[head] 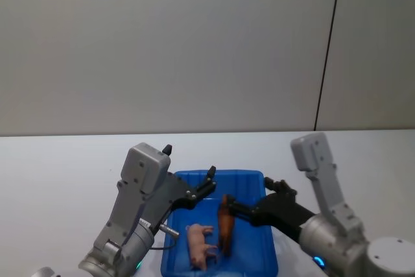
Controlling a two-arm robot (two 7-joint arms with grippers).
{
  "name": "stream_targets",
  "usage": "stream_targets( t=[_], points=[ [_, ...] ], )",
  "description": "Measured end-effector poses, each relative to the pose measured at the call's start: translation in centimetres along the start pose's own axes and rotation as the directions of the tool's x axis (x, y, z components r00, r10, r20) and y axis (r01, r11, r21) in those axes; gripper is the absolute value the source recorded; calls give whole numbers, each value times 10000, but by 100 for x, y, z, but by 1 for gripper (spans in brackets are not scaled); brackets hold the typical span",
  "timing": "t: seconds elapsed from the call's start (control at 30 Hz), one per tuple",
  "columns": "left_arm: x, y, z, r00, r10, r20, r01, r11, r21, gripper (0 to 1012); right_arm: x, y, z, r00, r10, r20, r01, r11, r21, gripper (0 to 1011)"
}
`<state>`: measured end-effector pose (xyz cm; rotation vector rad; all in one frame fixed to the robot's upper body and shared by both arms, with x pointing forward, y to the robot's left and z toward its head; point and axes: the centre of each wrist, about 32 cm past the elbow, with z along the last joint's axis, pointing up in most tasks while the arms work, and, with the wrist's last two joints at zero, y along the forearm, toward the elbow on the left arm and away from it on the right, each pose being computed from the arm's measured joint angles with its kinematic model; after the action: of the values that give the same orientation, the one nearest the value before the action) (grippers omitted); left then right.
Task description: Pick up the two dolls from the table and place them into the box.
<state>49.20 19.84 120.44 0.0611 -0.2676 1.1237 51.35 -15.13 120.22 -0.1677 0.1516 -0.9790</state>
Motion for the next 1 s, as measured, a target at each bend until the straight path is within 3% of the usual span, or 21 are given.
stream_targets(
  t=[0.53, 0.77, 1.0],
  points=[
    [0, 0, 0, 10000, 0, 0, 0, 10000, 1, 1002, 235, -537, -167, 9975, -575, 401, 546, 9961, 688, 1001],
    [11, 24, 1, 10000, 46, 70, -47, 10000, 70, 1001, 277, -659, -199, 9968, -670, 440, 633, 9948, 801, 1001],
    [42, 121, -3, 9989, 398, 227, -407, 9985, 370, 1001, 298, -729, -214, 9963, -715, 476, 672, 9940, 868, 1001]
  ],
)
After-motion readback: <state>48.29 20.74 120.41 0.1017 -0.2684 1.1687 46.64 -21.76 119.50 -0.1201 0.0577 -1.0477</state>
